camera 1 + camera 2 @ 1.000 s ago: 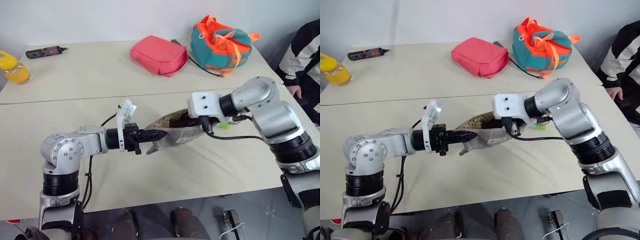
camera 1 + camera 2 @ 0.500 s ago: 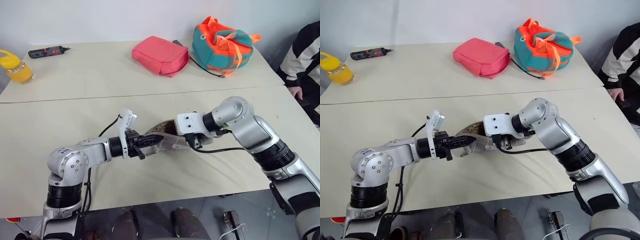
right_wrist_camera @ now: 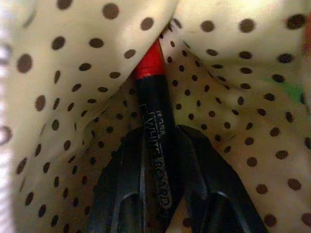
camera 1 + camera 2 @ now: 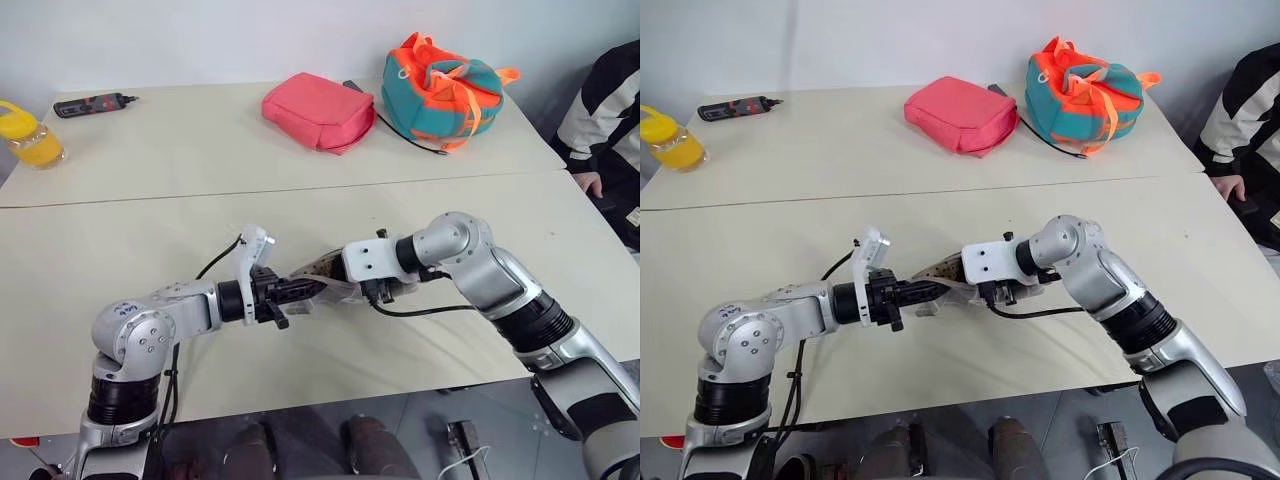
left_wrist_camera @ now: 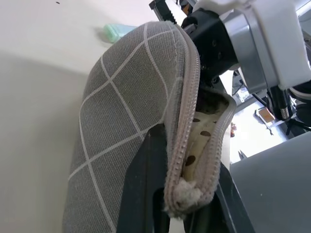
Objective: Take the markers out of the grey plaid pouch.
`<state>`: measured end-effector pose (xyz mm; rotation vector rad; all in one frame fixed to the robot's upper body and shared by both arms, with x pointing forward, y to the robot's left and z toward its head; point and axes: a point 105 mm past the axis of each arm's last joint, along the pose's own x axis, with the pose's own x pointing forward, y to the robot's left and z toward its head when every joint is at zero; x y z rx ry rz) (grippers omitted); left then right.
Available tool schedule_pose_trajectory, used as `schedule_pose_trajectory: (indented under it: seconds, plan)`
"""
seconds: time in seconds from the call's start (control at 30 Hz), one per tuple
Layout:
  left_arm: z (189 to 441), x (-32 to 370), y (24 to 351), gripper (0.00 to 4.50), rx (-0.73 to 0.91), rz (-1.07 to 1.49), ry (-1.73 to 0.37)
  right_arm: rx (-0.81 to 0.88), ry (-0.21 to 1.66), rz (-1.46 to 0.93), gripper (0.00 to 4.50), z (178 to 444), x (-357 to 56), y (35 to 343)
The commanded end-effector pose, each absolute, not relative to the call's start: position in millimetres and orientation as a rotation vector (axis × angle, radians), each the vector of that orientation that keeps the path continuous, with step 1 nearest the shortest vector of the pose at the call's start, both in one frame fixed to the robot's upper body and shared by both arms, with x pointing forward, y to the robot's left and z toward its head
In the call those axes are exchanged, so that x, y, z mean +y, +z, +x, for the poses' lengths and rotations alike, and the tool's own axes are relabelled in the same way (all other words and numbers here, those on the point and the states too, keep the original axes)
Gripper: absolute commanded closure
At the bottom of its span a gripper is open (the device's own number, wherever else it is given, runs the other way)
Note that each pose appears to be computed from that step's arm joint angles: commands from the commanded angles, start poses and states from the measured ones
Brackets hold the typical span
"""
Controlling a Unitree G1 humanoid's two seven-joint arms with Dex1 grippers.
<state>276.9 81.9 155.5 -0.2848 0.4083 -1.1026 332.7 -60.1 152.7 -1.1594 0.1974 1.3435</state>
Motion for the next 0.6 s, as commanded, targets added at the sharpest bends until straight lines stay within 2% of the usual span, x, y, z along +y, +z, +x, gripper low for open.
schedule_pose_trajectory:
  seconds: [0.03,0.2,0.3,0.33,0.47,0.6]
  plan:
    - [271.8,79.8,161.4,4.50,0.373,-0.261,-1.133,0.231,1.323,-1.175,3.46,337.2,-63.0,140.6]
    - [272.8,78.8,160.6,4.50,0.370,-0.253,-1.131,0.296,1.301,-1.199,3.46,343.2,-68.2,118.6]
    - [273.3,79.2,160.8,4.50,0.365,-0.250,-1.126,0.315,1.314,-1.134,3.46,342.4,-66.1,116.0]
    - [273.5,80.0,161.0,4.50,0.363,-0.250,-1.123,0.318,1.318,-1.125,3.64,341.9,-66.1,116.8]
    - [277.6,85.9,160.5,4.50,0.355,-0.240,-1.092,0.265,1.322,-1.071,4.44,340.5,-63.2,134.9]
    - [285.1,93.1,161.9,4.50,0.336,-0.222,-1.052,0.173,1.337,-0.963,4.47,335.2,-57.5,170.7]
